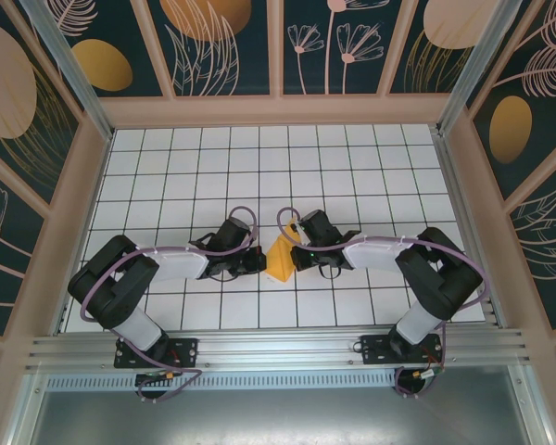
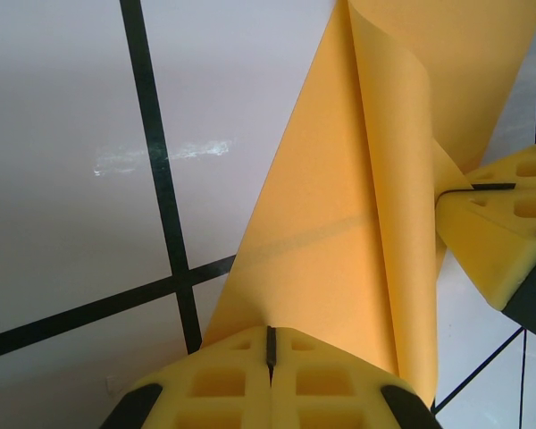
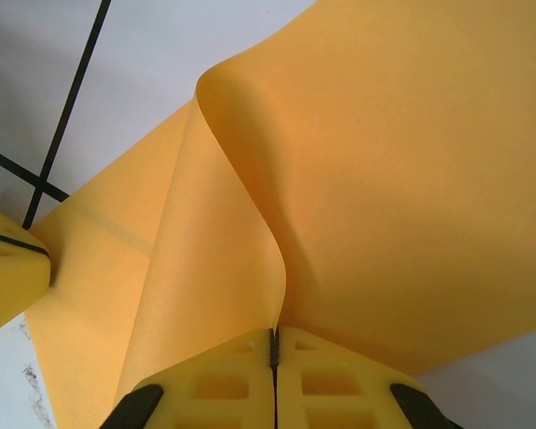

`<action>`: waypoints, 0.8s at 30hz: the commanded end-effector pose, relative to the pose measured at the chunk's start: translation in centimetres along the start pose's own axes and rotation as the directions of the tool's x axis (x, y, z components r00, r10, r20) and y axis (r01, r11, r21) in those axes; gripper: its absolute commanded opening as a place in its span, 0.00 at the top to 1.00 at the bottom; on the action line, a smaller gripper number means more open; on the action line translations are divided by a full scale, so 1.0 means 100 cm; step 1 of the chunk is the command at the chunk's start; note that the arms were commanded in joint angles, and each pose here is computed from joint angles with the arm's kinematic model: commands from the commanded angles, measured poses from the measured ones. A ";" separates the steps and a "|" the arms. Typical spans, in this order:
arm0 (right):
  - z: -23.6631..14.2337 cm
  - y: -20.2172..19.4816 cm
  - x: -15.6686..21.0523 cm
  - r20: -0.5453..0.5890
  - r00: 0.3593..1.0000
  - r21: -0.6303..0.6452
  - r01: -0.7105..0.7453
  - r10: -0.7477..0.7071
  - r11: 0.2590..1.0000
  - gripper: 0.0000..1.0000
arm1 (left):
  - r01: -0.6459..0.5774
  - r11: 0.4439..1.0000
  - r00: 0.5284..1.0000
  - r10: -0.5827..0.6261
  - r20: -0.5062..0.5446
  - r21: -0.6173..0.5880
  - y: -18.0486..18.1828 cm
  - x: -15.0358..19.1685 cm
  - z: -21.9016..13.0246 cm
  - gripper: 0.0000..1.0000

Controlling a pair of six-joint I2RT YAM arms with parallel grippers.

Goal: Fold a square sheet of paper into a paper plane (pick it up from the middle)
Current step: Fold the triangle a second time at the center of the table.

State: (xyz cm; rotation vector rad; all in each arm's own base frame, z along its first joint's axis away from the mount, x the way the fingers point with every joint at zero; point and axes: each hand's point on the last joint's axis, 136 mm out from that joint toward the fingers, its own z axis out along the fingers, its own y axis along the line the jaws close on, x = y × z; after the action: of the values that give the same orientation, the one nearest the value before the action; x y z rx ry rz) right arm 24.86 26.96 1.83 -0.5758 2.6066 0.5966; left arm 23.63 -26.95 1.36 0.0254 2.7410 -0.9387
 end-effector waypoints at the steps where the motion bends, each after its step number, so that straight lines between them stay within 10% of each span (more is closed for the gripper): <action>1: 0.003 -0.011 0.002 -0.022 1.000 0.044 0.002 -0.001 0.999 0.92 | 0.001 0.996 0.999 -0.004 -0.034 -0.092 0.021 0.010 0.003 0.95; 12: 0.011 -0.016 0.014 -0.065 0.998 0.054 -0.012 0.015 0.998 0.93 | -0.018 1.000 0.997 0.019 0.076 -0.022 -0.017 -0.021 -0.023 0.75; 24: 0.010 -0.015 0.014 -0.059 0.998 0.049 -0.014 0.016 0.999 0.93 | 0.021 0.971 0.988 -0.057 0.142 0.240 -0.082 -0.048 -0.043 0.83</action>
State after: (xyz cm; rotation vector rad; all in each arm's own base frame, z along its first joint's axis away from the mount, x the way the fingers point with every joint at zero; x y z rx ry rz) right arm 25.16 27.20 1.77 -0.5771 2.6058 0.5997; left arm 25.79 -28.73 7.91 -0.0395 2.5676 -1.0767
